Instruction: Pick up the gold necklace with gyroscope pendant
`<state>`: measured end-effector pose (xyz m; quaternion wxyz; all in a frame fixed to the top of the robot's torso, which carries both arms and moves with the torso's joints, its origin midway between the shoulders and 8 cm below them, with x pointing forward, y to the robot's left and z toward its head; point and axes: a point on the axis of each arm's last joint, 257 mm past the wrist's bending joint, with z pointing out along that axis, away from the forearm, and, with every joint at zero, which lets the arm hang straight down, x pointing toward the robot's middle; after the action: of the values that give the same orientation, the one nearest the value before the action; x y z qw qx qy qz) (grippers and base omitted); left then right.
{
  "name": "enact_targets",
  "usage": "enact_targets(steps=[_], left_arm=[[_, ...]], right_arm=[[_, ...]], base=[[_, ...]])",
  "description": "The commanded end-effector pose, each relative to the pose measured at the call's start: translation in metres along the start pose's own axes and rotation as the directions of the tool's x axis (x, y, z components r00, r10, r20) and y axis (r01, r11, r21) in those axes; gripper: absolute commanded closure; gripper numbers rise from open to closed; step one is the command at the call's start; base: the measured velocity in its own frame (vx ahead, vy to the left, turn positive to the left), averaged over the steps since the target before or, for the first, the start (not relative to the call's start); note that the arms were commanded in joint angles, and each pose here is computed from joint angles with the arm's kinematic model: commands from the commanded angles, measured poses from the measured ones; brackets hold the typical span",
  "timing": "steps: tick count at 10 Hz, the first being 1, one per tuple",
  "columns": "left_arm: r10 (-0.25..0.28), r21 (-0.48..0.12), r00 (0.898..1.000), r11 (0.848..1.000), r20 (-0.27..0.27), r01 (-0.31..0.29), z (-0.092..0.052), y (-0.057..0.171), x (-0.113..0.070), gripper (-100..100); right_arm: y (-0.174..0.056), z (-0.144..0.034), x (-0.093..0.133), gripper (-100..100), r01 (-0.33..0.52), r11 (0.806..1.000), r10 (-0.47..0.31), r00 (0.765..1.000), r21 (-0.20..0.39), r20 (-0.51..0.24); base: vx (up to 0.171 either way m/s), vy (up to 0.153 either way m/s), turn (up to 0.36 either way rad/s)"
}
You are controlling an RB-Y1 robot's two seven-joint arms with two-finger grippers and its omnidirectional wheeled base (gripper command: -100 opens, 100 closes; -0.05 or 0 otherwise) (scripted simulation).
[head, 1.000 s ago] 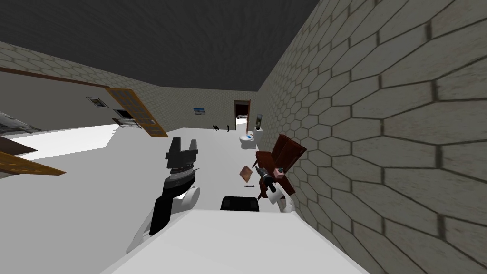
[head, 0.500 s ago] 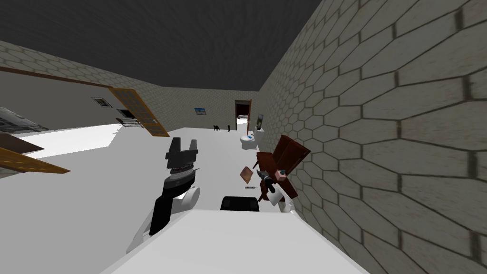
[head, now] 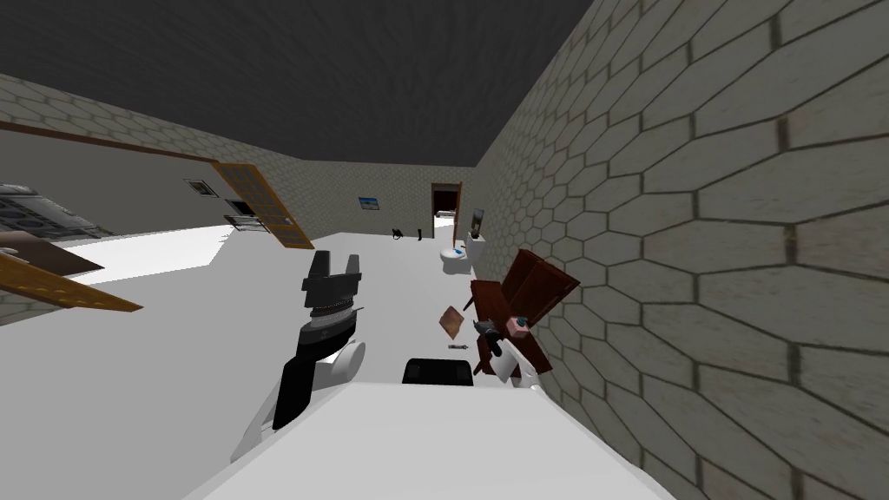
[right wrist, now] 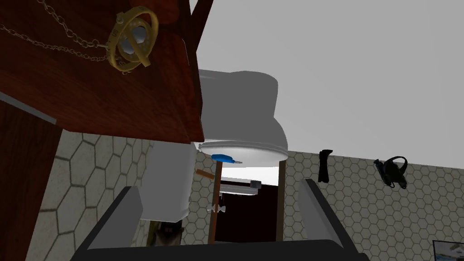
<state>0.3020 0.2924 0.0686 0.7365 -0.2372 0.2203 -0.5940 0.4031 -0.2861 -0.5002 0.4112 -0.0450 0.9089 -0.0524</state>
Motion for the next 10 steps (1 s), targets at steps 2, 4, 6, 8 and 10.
enact_targets(steps=[2,4,6,8,10], left_arm=[[0.0,0.0,1.0,1.0,0.0,0.0,0.0,0.0,0.0,0],[0.0,0.0,1.0,1.0,0.0,0.0,0.0,0.0,0.0,0],[0.0,0.0,1.0,1.0,0.0,0.0,0.0,0.0,0.0,0],[0.0,0.0,1.0,1.0,0.0,0.0,0.0,0.0,0.0,0],[0.0,0.0,1.0,1.0,0.0,0.0,0.0,0.0,0.0,0]], right_arm=[[-0.011,0.004,0.022,-100,0.073,0.997,-0.072,0.996,0.026,-0.05],[-0.02,0.006,0.038,-100,0.132,0.99,-0.127,0.988,0.043,-0.089],[-0.036,0.006,0.063,-100,0.236,0.97,-0.224,0.962,0.062,-0.156],[-0.045,0.005,0.078,-100,0.283,0.957,-0.265,0.944,0.068,-0.195],[-0.058,0.002,0.1,-100,0.358,0.931,-0.331,0.909,0.07,-0.253]], base=[[0.049,0.004,0.032],[0.035,0.0,0.031],[0.052,-0.008,0.051],[0.053,-0.003,0.028],[0.067,-0.011,0.048]])
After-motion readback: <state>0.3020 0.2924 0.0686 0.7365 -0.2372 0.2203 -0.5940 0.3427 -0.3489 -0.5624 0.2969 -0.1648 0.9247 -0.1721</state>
